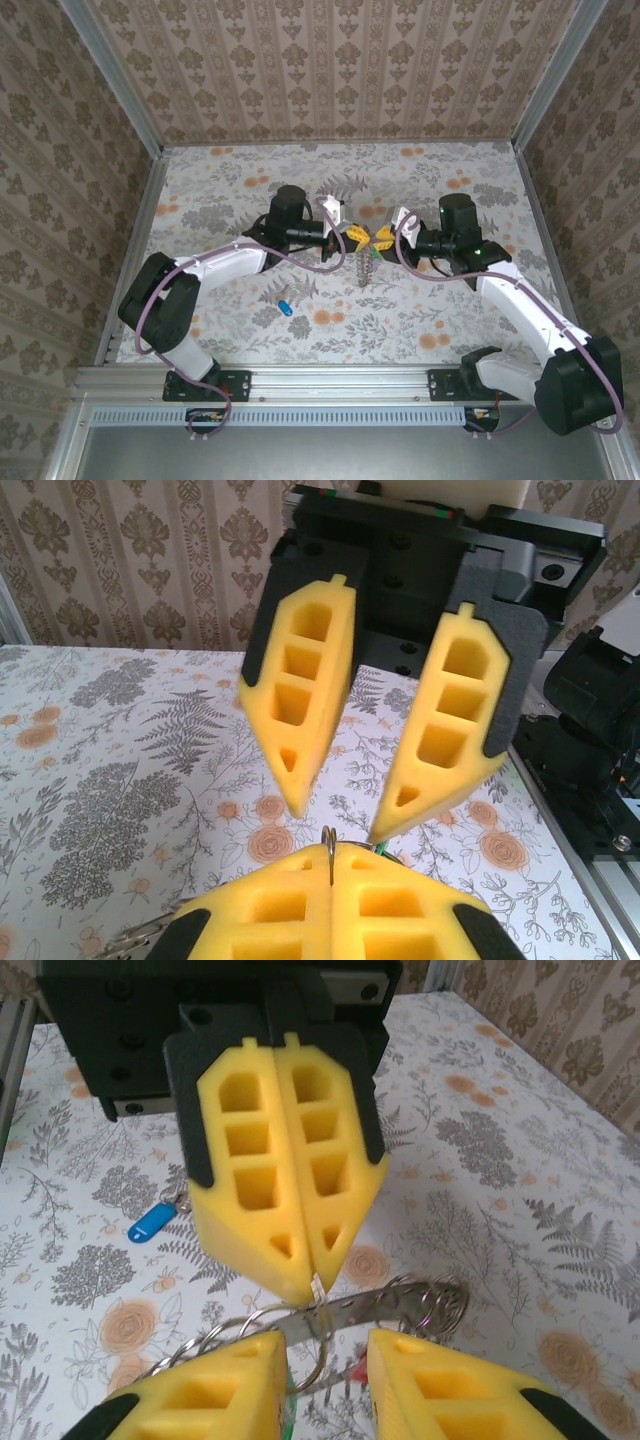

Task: Put the keys on the keyring

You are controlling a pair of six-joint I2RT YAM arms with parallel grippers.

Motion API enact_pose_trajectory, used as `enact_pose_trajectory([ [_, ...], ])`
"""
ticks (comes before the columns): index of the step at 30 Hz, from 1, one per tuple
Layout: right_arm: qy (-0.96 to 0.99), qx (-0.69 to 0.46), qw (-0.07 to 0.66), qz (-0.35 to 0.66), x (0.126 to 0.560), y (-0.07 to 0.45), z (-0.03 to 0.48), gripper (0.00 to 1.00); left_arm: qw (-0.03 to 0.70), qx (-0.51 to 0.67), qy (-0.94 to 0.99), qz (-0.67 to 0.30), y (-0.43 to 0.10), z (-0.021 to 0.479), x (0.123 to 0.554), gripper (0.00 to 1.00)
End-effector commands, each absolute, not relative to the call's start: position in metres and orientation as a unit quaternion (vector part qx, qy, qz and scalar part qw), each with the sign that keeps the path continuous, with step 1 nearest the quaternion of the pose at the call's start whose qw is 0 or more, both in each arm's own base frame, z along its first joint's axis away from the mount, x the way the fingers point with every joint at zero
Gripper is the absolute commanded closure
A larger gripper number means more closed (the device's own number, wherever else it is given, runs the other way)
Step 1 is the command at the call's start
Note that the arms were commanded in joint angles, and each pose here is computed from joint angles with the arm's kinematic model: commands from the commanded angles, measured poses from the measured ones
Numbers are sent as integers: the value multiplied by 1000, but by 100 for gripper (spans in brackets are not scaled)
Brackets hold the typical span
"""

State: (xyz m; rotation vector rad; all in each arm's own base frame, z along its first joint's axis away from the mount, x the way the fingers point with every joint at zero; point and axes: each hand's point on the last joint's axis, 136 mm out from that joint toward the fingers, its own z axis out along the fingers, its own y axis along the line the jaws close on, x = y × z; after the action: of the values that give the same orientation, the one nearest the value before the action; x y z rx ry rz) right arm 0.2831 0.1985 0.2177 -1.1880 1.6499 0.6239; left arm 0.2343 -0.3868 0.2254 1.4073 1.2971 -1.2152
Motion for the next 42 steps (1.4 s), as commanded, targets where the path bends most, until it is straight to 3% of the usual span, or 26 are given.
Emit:
enact_pose_trajectory([
  [1, 657, -485, 508, 275, 291, 205, 237, 73, 438, 573, 491, -490, -388, 241, 227, 100],
  [8, 663, -489, 493, 279, 296, 207, 226, 76, 439, 573, 488, -490, -388, 242, 226, 100],
  [11, 663, -493, 488, 282, 296, 208, 222, 83, 439, 573, 487, -491, -388, 243, 226, 100],
  [18, 662, -497, 485, 283, 297, 209, 219, 82, 439, 576, 479, -496, -388, 244, 223, 100],
  [26, 662, -500, 481, 283, 300, 207, 219, 99, 439, 576, 476, -499, -387, 245, 221, 100],
  [31, 670, -502, 478, 268, 298, 204, 226, 100, 426, 581, 492, -488, -383, 239, 223, 100],
  [33, 675, -505, 472, 260, 295, 202, 227, 100, 415, 590, 509, -470, -380, 230, 223, 91],
  [42, 694, -523, 445, 216, 288, 199, 224, 100, 380, 622, 549, -410, -371, 214, 229, 72],
])
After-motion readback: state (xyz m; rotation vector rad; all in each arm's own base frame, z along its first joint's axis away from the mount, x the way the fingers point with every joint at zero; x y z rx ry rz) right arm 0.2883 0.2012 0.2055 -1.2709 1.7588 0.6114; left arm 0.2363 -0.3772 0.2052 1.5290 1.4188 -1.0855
